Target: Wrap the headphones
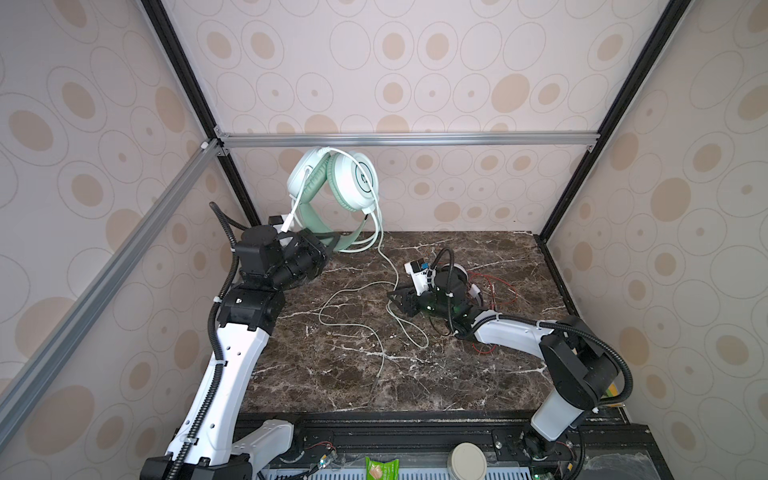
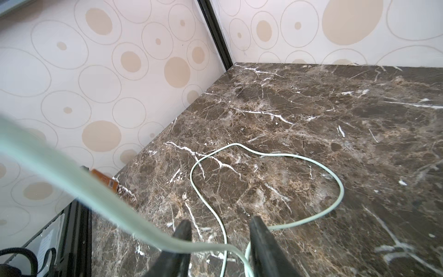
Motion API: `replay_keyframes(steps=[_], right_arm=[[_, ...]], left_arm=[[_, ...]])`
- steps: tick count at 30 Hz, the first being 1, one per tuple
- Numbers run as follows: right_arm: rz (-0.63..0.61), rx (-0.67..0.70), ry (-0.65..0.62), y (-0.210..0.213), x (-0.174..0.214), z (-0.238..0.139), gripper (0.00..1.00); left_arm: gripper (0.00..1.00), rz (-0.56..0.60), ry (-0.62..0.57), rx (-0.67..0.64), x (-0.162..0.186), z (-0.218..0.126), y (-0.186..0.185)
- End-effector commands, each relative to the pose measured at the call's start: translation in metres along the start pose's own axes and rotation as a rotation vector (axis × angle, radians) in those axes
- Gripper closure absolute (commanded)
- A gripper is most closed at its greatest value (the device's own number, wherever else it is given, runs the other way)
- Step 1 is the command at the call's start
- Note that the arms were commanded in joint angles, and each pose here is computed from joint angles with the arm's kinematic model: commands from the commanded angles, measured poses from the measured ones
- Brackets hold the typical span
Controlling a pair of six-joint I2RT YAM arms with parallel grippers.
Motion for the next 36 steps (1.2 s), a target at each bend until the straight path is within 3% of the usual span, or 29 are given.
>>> replay_keyframes(steps=[1,7,12,16,20,23,28,32,36], right_arm=[[-0.006,-0.028,-0.069,0.002,0.0,0.006,0.64],[-0.001,-0.042,-0.098,0.002,0.008,0.011,0.74],[-0.036,-0.042,-0.106,0.007,0.008,-0.004,1.0],[-0.115,0.096,0.0,0.014,0.005,-0.034,1.0],[-0.227,0.442,0.141,0.01,-0.003,-0.083,1.0],[-0.316,0.611,0.172,0.014,-0.011,-0.123,1.0],[-0.406,0.67,0.185,0.035,-0.027,-0.166,1.0],[-0.479,0.644,0.189,0.053,-0.03,-0.18,1.0],[-0.554,0.621,0.207,0.073,-0.03,-0.185,1.0]], left_arm=[[1.0,0.008,-0.045,0.123,-0.01,-0.009,-0.023],[1.0,-0.031,-0.036,0.146,-0.01,-0.007,-0.02],[1.0,-0.037,-0.05,0.101,-0.011,-0.007,-0.013],[1.0,0.052,-0.115,-0.123,-0.019,-0.003,0.006],[1.0,0.211,-0.163,-0.538,-0.033,-0.002,0.039],[1.0,0.321,-0.164,-0.714,-0.036,0.0,0.06],[1.0,0.535,-0.141,-0.726,-0.032,0.009,0.077],[1.0,0.608,-0.074,-0.811,-0.025,0.019,0.09],[1.0,0.692,0.006,-0.818,-0.009,0.036,0.092]])
Point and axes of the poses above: each gripper's point midway between its finger pads, its own z axis out along the fingers, its own y axis along the line the jaws close on, x = y × z, the point moved 9 cm from there along -z, back along the fingers, and after that the axes turned 12 degrees about z, right-handed, at the moved point
